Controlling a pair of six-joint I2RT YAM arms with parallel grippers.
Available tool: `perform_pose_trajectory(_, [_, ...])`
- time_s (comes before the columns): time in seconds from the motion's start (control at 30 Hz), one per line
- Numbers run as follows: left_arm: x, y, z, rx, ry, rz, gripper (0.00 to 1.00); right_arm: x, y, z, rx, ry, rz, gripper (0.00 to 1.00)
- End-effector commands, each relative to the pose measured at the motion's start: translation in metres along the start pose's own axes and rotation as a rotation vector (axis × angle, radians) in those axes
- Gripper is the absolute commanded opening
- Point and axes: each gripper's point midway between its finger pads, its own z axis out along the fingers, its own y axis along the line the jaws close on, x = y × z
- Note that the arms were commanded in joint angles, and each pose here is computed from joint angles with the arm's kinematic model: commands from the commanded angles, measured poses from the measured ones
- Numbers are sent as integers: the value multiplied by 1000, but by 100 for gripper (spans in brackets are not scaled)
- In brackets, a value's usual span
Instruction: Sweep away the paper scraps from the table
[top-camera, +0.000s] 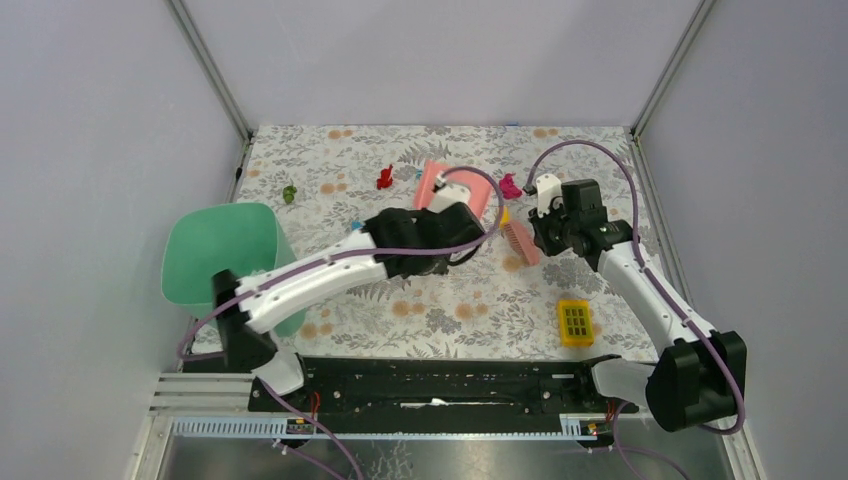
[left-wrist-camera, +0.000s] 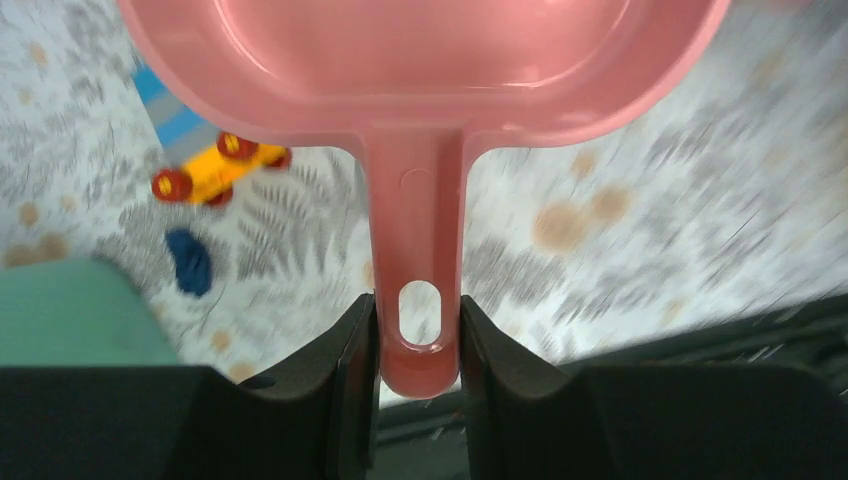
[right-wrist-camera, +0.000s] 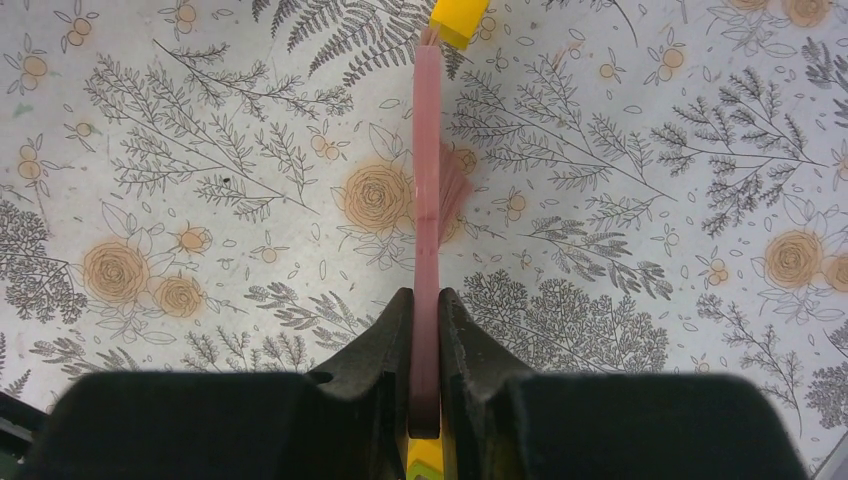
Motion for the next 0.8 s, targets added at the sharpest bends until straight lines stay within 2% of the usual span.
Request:
perform_pose_trajectory(0.0, [92,25,-5,-18,434,316,0,10,2,-13,14,21,26,0])
perform_pose_trajectory(0.1, [137,18,6,40,582,340,0,10,0,-14,27,12,31,0])
perform_pose_trajectory(0.17, [153,13,16,72,600,333,0,11,-2,-13,38,7,29,0])
perform_pose_trajectory(0.3, [166,0,41,133,563,298,0,11,-5,-12,51,-1,22,0])
perform_pose_trajectory(0.4, [178,-11,57,189,551,281,9,4,2,-19,22,-45,15,0])
perform_pose_trajectory(0.5, [187,-15,71,204,515,251,26,-2,3,-27,21,-99,9,0])
perform_pose_trajectory(0.63, [195,-19,86,214,457,211,40,-3,-1,-30,32,-116,23,0])
perform_pose_trajectory(0.77, [188,-25,84,208,316,236,45,0,-4,-29,31,-111,36,0])
